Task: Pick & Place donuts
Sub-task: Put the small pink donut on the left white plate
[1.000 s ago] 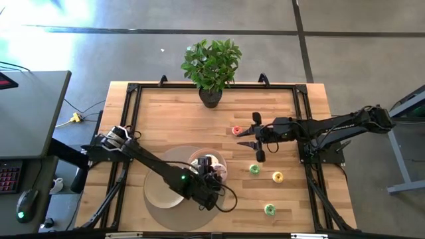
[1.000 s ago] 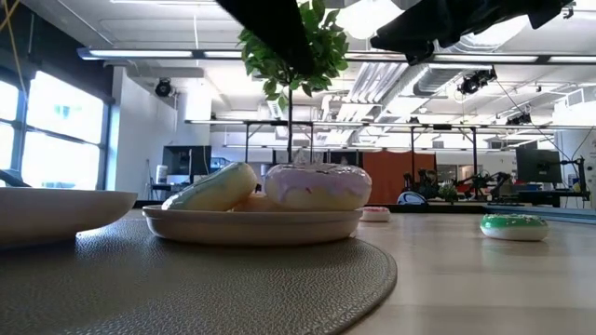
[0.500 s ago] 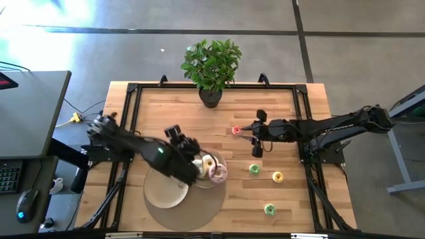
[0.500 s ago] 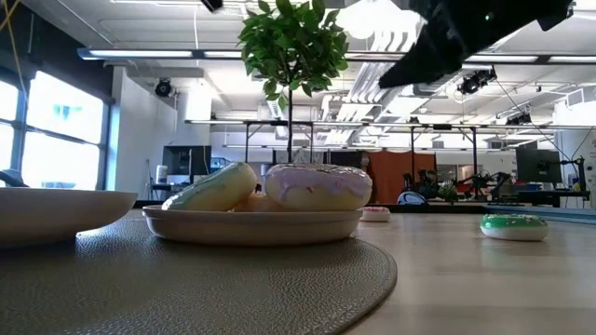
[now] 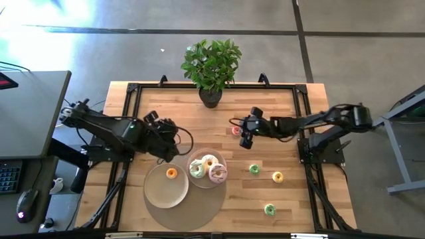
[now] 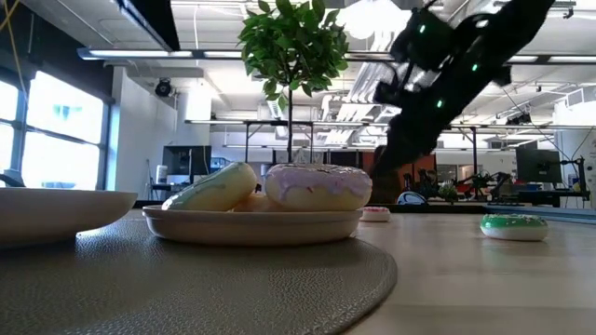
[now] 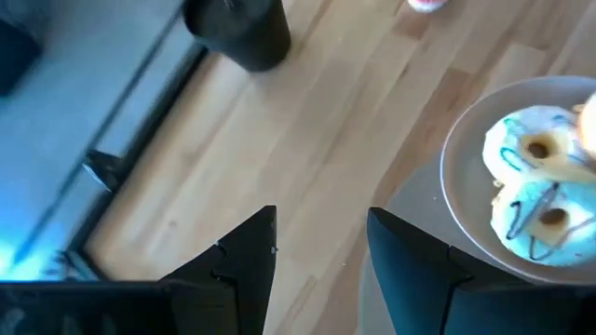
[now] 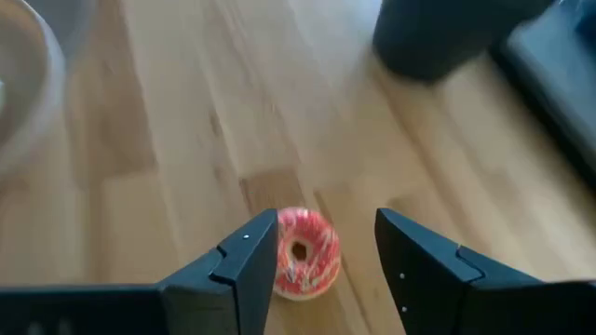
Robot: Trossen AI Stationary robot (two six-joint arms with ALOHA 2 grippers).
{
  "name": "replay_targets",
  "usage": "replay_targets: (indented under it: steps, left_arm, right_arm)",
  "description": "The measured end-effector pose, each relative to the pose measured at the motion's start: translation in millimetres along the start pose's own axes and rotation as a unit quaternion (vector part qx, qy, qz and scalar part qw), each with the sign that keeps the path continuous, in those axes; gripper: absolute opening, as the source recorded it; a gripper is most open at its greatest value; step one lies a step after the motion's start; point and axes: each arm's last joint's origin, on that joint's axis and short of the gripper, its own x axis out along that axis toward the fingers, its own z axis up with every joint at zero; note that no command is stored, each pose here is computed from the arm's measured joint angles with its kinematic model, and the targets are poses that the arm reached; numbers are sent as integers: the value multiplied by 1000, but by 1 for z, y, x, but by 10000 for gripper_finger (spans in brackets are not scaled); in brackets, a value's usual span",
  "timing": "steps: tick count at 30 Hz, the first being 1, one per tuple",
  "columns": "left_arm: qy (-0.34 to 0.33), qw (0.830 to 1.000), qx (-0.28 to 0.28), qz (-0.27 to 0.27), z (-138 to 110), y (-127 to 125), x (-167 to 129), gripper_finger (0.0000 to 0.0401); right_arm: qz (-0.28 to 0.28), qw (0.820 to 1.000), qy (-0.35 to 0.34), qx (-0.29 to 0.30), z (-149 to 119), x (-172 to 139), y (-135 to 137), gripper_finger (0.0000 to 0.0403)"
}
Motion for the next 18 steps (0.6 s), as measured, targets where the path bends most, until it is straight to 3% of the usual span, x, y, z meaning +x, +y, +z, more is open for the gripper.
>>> replay_targets:
  steps: [6,12,18]
  left_arm:
    - [-5,1000,-10,-19,-27,-1,29,166]
    - [0,999,-20,-34,-41,-5,50,166]
    - [-9,999,-24,-22,-45,-7,56,166]
  right_arm:
    - [24,999,31,13,-14,33,0,169]
    - [30,999,43,16,-20,44,1,148]
    - [32,998,35,30,-18,44,1,64]
